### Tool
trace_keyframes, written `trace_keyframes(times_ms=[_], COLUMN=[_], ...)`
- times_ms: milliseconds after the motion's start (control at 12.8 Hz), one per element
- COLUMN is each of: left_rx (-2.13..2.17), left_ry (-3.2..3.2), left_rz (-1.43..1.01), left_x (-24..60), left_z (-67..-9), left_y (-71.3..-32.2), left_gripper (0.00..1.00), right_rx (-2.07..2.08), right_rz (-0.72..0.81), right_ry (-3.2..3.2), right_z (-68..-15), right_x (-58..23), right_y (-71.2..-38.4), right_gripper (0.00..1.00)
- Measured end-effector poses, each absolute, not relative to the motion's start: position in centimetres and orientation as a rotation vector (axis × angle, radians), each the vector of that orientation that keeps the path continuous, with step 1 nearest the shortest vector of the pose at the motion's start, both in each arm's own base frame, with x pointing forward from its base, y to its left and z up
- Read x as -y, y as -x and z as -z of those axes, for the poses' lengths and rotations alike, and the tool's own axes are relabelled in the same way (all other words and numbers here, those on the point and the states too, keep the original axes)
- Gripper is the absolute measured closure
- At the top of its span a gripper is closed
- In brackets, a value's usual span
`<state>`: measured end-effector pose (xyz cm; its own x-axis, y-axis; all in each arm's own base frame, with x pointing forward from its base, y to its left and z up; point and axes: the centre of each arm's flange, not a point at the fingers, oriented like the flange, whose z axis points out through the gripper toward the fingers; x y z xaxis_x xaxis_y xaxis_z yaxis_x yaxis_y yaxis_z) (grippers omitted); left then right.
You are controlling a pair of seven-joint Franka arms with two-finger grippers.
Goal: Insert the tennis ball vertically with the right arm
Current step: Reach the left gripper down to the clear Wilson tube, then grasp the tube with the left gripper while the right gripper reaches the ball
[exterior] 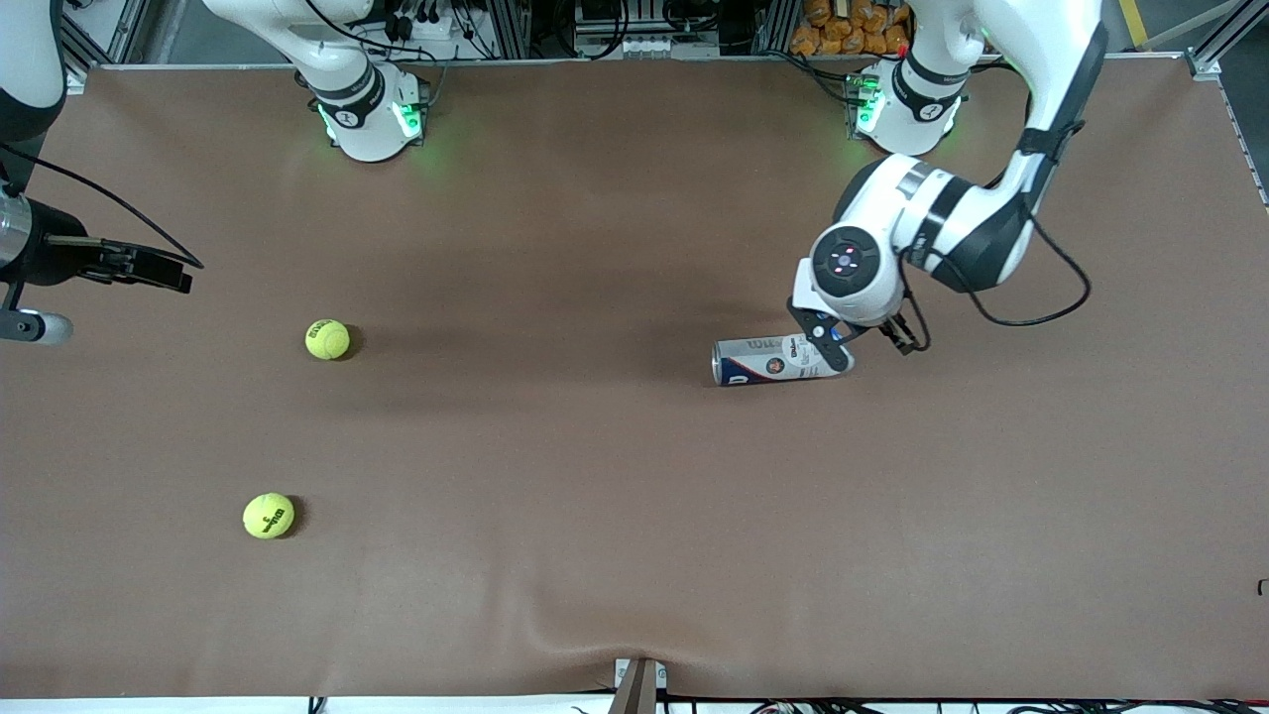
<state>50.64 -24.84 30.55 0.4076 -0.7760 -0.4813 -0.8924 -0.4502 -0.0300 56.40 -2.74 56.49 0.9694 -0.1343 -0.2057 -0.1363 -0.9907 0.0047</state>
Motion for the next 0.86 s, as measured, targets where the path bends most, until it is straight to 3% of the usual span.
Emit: trace_keyframes(times_ms=[861], left_rx=[-1.697], left_ry=[2.192], left_rz=[-0.625], left_x=[28.0], left_z=[-25.7], left_y=[-49.6], left_gripper=[0.00], right_rx=[-0.216], right_rz=[-0.358], right_ry=[3.103], right_z=[-51.9], right_x=[2.7], right_y=[-55.5], right_gripper=[0.00])
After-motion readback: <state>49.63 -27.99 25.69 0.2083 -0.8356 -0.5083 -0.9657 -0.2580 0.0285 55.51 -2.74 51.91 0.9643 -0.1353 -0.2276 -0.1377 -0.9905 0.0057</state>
